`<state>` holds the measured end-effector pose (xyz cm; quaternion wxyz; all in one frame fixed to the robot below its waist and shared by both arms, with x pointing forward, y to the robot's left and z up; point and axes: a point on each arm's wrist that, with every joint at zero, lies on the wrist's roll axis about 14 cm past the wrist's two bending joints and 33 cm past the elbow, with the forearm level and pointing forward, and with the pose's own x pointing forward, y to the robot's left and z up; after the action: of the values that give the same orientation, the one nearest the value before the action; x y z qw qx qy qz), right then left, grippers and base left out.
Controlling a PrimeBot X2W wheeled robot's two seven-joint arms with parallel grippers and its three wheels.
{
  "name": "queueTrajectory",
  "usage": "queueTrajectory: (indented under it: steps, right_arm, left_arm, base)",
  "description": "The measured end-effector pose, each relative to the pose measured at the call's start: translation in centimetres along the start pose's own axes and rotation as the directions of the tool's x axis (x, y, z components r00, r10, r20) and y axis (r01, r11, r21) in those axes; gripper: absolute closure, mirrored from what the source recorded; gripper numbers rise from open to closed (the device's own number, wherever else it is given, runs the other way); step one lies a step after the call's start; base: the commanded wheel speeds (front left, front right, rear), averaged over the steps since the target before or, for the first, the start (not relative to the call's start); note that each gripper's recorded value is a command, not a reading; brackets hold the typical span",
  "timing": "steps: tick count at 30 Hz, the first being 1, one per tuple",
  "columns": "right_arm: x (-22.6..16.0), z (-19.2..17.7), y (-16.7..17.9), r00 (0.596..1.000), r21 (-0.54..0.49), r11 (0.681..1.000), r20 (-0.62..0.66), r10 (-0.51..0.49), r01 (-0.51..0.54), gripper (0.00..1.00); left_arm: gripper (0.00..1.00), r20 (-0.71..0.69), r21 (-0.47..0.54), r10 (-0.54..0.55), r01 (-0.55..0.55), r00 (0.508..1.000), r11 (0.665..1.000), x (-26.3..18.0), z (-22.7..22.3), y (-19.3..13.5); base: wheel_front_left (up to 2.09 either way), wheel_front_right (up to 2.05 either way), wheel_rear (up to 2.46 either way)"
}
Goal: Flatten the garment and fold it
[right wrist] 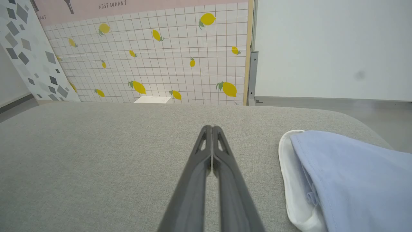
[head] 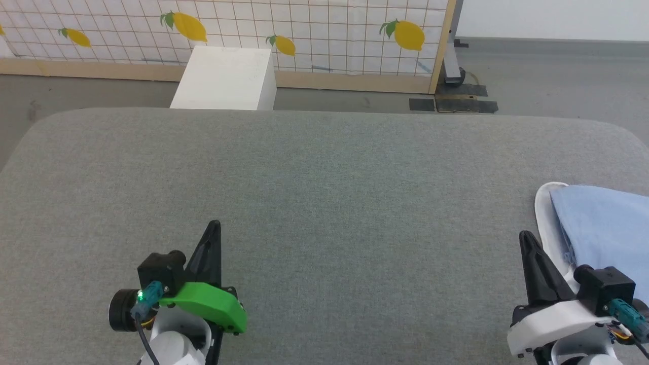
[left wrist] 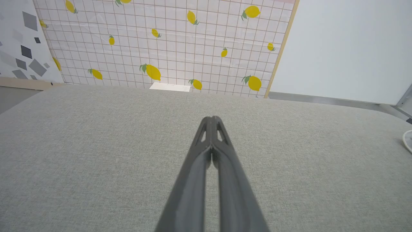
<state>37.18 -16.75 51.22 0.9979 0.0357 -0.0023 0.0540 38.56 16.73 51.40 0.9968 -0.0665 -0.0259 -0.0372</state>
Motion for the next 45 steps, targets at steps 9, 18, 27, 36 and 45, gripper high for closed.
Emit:
queueTrajectory:
  steps: [9,18,27,36,45]
  right_arm:
    - [-0.1,0.0,0.1,1.000,-0.009,1.000,-0.006,0.003,-0.003,1.00]
    - [-0.2,0.1,0.2,1.000,-0.021,1.000,-0.009,0.006,-0.006,1.00]
    - [-0.2,0.1,0.3,1.000,-0.031,0.999,-0.013,0.008,-0.008,1.00]
    - [-0.2,0.3,0.3,1.000,-0.046,0.999,-0.016,0.009,-0.010,1.00]
    - [-0.2,0.4,0.4,1.000,-0.055,0.998,-0.018,0.011,-0.012,1.00]
  left_arm:
    - [1.00,-0.001,0.024,0.002,-0.002,1.000,1.000,0.0,0.3,0.0]
    - [1.00,-0.006,0.040,0.007,-0.007,1.000,0.999,-0.1,0.5,0.0]
    - [1.00,-0.014,0.052,0.013,-0.012,1.000,0.999,-0.2,0.6,0.1]
    - [1.00,-0.017,0.078,0.017,-0.015,1.000,0.997,-0.3,0.8,0.1]
    - [1.00,-0.018,0.093,0.020,-0.019,1.000,0.996,-0.4,1.0,0.1]
  base:
    - [0.00,0.00,0.00]
    - [0.00,0.00,0.00]
    - [0.00,0.00,0.00]
    - [0.00,0.00,0.00]
    - [0.00,0.00,0.00]
